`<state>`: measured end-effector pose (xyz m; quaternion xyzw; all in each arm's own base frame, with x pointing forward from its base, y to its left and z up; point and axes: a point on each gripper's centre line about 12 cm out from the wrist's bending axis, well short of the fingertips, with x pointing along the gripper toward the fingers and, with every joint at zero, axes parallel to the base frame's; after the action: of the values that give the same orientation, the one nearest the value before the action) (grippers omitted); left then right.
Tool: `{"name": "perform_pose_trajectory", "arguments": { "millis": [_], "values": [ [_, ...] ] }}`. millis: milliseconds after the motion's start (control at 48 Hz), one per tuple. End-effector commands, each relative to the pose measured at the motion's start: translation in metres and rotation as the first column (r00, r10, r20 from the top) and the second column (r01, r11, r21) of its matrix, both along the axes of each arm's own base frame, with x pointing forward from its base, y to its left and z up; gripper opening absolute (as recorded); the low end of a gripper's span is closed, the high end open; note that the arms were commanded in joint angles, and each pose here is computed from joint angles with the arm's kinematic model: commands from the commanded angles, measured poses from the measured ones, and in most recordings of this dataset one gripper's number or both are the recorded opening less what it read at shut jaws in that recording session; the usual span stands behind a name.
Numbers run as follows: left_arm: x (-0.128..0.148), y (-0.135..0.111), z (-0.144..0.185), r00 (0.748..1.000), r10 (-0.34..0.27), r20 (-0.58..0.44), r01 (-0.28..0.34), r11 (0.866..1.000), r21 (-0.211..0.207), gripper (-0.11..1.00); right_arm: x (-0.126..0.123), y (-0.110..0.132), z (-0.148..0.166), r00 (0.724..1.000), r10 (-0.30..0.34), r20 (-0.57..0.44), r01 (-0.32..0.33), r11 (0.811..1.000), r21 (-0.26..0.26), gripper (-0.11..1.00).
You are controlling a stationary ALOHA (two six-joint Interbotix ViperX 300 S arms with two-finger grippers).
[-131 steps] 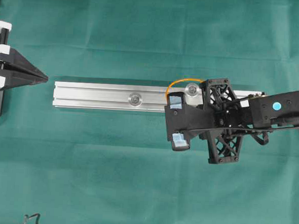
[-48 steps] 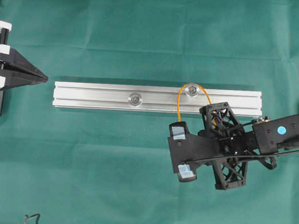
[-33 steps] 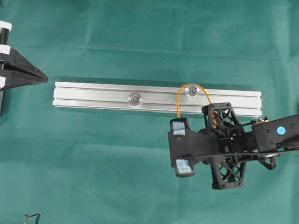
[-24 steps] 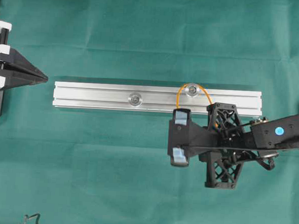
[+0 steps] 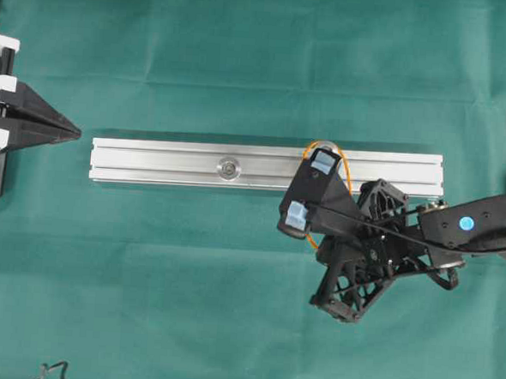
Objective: Hook the rubber onto the shaft.
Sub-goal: 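Loop the band over the right metal peg with the right gripper, then rotate the right gripper and stretch the band leftward toward the left peg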
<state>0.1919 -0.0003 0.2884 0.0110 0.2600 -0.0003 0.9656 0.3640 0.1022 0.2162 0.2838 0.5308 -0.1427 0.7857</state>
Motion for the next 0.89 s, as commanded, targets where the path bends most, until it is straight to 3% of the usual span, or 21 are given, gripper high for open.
{"name": "perform_pose_trajectory", "arguments": {
  "millis": [0, 271, 520, 624, 874],
  "values": [
    [0.0031, -0.0003, 0.0123, 1.0, -0.002, 0.031, 0.002, 1.0, 0.003, 0.0, 0.0058, 0.0045, 0.0146, 0.998, -0.036, 0.055, 0.034, 0.999, 0.041, 0.07],
    [0.003, -0.0005, 0.0121, 1.0, -0.005, 0.029, 0.005, 1.0, 0.004, 0.0, 0.0076, 0.0052, 0.0156, 0.98, -0.193, 0.044, 0.186, 0.974, 0.126, 0.07],
    [0.003, -0.0005, 0.0121, 1.0, -0.005, 0.029, 0.005, 1.0, 0.004, 0.0, 0.0076, 0.0045, 0.0159, 0.943, -0.333, 0.006, 0.326, 0.926, 0.191, 0.07],
    [0.003, -0.0003, 0.0121, 1.0, -0.003, 0.029, 0.003, 1.0, 0.004, 0.0, 0.0075, 0.0042, 0.0158, 0.931, -0.364, -0.003, 0.357, 0.912, 0.203, 0.07],
    [0.0027, -0.0002, 0.0124, 1.0, -0.003, 0.031, 0.003, 1.0, 0.004, 0.0, 0.0125, 0.0009, 0.0164, 0.925, -0.38, 0.0, 0.372, 0.905, 0.205, 0.07]
  ]
}}
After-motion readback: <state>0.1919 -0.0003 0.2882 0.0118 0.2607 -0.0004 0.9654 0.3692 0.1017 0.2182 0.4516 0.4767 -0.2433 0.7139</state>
